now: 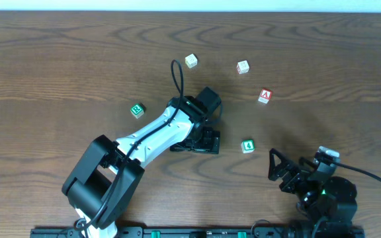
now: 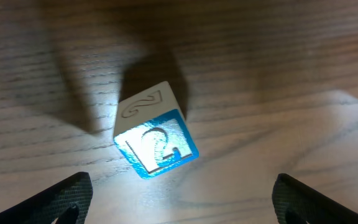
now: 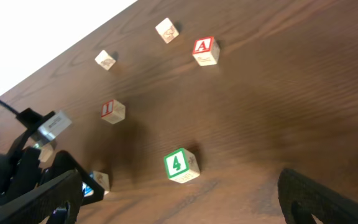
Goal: Spell out Ai2
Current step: 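Move the left gripper to the blue '2' block and grasp it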
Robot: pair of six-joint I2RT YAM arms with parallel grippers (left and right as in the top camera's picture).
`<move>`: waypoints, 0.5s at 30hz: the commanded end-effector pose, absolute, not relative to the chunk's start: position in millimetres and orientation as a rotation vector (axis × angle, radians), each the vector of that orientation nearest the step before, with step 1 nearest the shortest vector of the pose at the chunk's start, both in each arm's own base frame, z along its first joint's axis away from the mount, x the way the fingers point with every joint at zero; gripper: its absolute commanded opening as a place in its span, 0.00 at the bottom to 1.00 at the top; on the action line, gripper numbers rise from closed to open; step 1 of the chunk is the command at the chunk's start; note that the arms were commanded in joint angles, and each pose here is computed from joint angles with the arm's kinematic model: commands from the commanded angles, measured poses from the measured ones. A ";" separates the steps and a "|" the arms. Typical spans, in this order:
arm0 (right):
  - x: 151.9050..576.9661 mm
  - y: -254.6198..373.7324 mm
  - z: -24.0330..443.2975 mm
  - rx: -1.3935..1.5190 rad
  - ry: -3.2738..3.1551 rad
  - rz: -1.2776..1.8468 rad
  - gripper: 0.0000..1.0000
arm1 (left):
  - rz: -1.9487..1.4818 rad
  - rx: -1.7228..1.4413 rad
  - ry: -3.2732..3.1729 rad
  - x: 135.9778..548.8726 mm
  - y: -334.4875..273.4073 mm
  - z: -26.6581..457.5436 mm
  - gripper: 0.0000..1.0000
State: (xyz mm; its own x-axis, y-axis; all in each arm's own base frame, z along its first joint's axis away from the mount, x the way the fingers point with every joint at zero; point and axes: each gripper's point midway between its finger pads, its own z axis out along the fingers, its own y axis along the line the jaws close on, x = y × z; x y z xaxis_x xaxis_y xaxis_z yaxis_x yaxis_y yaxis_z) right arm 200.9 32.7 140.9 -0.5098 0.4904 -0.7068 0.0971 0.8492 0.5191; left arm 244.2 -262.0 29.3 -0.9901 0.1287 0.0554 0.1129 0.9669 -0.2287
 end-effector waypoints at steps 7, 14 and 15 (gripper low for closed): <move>200.4 35.9 145.2 0.401 2.065 0.540 0.99 | 0.289 0.029 -3.072 244.7 -251.8 15.5 0.74; 200.4 35.8 145.1 0.401 2.066 0.539 0.99 | 0.280 0.133 -3.076 246.9 -251.5 14.4 0.55; 200.4 35.8 145.1 0.401 2.066 0.539 0.99 | 0.277 0.148 -3.079 247.9 -251.4 14.3 0.53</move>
State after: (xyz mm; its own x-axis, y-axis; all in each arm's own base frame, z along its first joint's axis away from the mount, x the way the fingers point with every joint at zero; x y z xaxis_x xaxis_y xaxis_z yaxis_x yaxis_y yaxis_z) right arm 200.3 36.5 141.5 -0.5189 0.4880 -0.7018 0.0797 0.8451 0.5287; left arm 245.7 -255.9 16.2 -0.9969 -0.0439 0.0646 -0.0560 0.9783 -0.1994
